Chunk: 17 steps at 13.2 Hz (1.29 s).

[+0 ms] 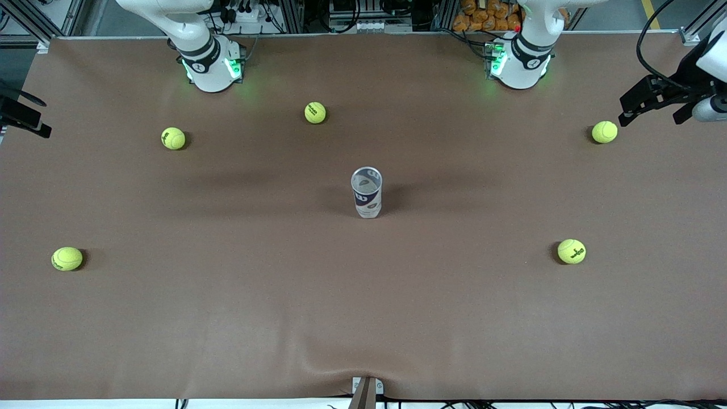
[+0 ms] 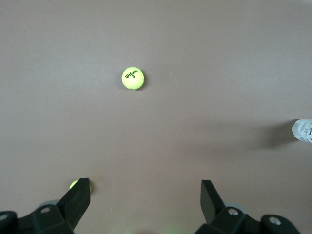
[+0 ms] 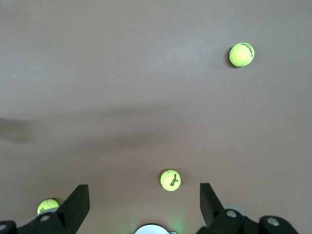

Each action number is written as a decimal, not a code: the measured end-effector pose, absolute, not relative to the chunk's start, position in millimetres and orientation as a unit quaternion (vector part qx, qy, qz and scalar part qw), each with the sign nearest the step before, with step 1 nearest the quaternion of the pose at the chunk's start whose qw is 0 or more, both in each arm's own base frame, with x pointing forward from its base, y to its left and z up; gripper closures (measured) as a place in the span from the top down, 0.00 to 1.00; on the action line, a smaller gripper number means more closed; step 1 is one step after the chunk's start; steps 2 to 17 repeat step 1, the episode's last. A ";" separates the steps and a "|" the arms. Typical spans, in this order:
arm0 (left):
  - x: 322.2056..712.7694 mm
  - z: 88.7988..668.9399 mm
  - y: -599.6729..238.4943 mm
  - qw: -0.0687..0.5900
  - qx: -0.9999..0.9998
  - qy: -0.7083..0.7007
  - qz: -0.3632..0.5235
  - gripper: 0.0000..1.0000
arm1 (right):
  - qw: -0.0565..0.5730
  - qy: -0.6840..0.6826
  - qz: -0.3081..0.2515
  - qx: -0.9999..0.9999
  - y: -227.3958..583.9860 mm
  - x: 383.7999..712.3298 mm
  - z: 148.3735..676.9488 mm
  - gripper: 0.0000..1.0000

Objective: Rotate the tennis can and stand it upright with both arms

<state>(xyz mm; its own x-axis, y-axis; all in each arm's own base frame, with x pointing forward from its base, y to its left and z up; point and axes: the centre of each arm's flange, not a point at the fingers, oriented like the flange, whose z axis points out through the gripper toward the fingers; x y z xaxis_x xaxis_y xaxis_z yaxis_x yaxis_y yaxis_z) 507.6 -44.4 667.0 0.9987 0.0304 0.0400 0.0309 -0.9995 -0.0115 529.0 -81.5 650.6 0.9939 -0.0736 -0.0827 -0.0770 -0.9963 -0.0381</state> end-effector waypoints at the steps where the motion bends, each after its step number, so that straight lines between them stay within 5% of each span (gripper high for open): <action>1: 507.8 667.0 -44.4 0.006 -1.000 -0.015 -0.020 1.00 | 0.021 0.038 0.041 -0.998 -81.5 529.0 650.6 1.00; 17: 507.8 667.0 -44.4 0.006 -1.000 -0.015 -0.020 1.00 | 0.021 0.038 0.041 -0.998 -81.5 529.0 650.6 1.00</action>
